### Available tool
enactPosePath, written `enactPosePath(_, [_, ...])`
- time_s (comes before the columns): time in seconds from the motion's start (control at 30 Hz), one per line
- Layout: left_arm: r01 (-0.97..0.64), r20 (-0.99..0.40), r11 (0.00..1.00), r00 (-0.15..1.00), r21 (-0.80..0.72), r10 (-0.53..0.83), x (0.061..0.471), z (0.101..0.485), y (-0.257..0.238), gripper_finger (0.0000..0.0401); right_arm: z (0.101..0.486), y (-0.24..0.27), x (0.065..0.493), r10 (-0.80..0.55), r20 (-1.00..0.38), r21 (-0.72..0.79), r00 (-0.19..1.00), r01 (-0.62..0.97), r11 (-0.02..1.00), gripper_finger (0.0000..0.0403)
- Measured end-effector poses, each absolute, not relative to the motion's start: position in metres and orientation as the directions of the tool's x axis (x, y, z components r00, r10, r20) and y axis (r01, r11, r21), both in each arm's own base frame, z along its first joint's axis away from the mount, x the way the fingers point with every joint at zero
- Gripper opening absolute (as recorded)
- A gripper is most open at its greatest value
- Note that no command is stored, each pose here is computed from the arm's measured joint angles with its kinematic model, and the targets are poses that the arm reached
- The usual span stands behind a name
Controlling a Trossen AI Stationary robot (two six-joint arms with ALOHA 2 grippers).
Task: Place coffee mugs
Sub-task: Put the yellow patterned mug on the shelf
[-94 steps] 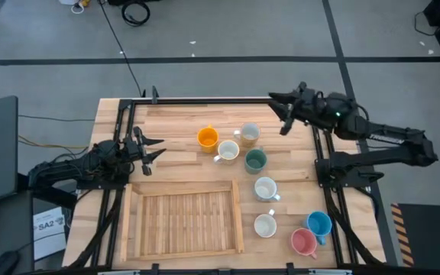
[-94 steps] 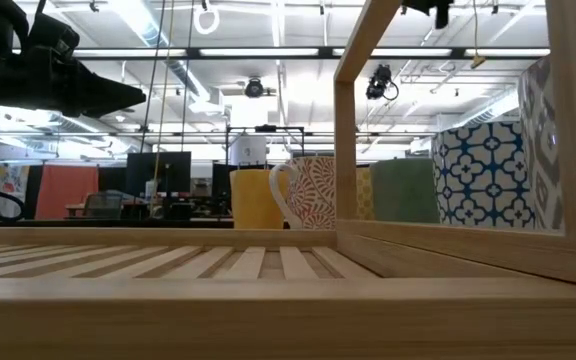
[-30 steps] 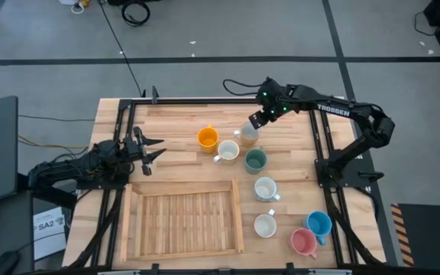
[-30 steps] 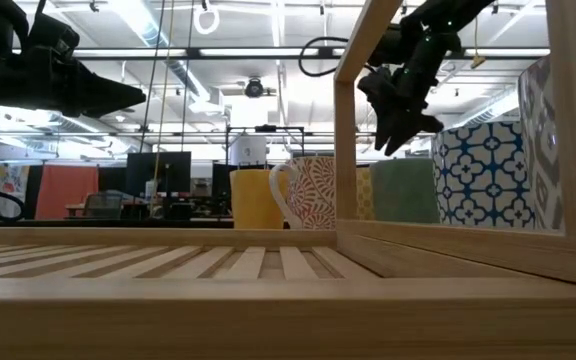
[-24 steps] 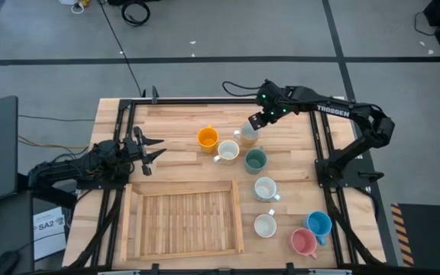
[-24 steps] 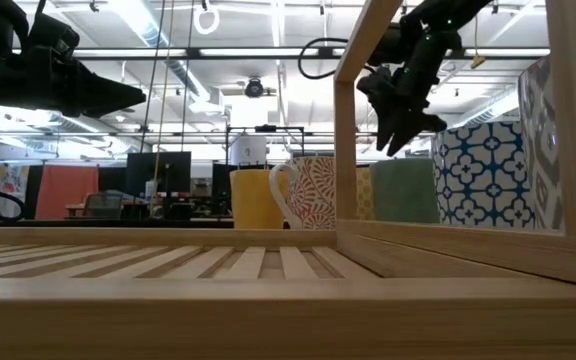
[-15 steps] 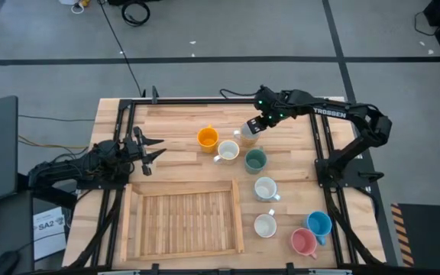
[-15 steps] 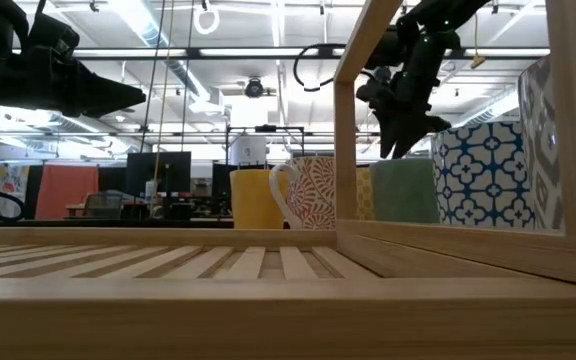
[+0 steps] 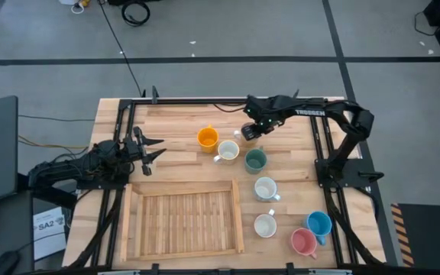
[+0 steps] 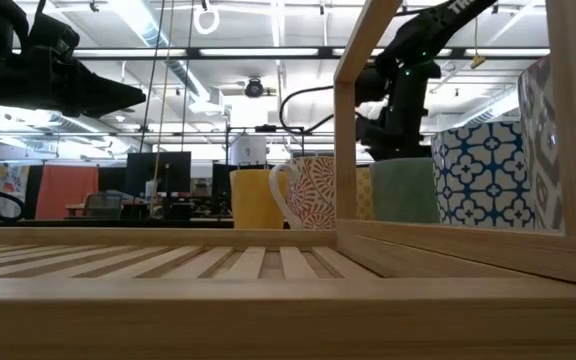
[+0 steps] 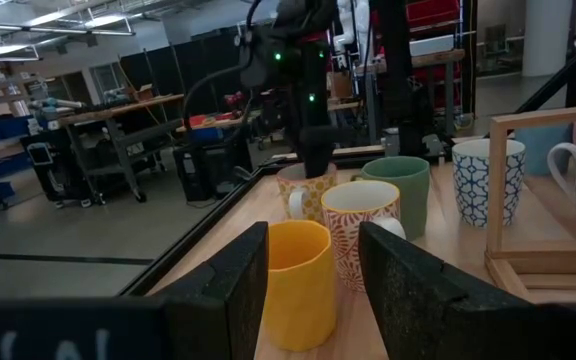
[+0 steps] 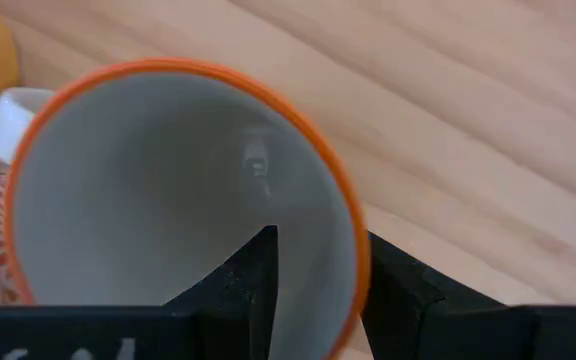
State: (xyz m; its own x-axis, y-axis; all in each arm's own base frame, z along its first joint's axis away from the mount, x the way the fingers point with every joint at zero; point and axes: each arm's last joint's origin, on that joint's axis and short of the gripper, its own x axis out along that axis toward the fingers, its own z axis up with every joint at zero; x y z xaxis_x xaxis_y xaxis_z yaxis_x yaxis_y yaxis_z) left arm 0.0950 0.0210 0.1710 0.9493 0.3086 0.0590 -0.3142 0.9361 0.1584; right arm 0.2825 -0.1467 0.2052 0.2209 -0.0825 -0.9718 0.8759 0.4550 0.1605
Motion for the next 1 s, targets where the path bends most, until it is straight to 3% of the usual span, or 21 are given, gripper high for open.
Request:
enactPosePath(0.17, [-0.314,0.059,0.936,0.949,0.159,0.309,0.095,0.171,0.021,0.0164,0.2,-0.147,0.284,-0.061,-0.975,0.165,0.215,0.875,0.455,0.0108])
enactPosePath(0.43, [-0.314,0.059,0.936,0.949,0.158,0.309,0.095,0.171,0.021,0.0164,0.2,-0.147,0.284,-0.061,-0.975,0.163,0.215,0.87,0.465,0.003])
enactPosePath(0.77, [-0.314,0.059,0.936,0.949,0.159,0.309,0.095,0.171,0.021,0.0164,0.202,-0.154,0.281,-0.087,-0.976,0.137,0.201,0.868,0.478,0.003])
enactPosePath(1.0, [-0.314,0.059,0.936,0.949,0.159,0.309,0.095,0.171,0.021,0.0164,0.237,-0.171,0.285,-0.122,-0.964,0.142,0.237,0.844,0.518,0.003])
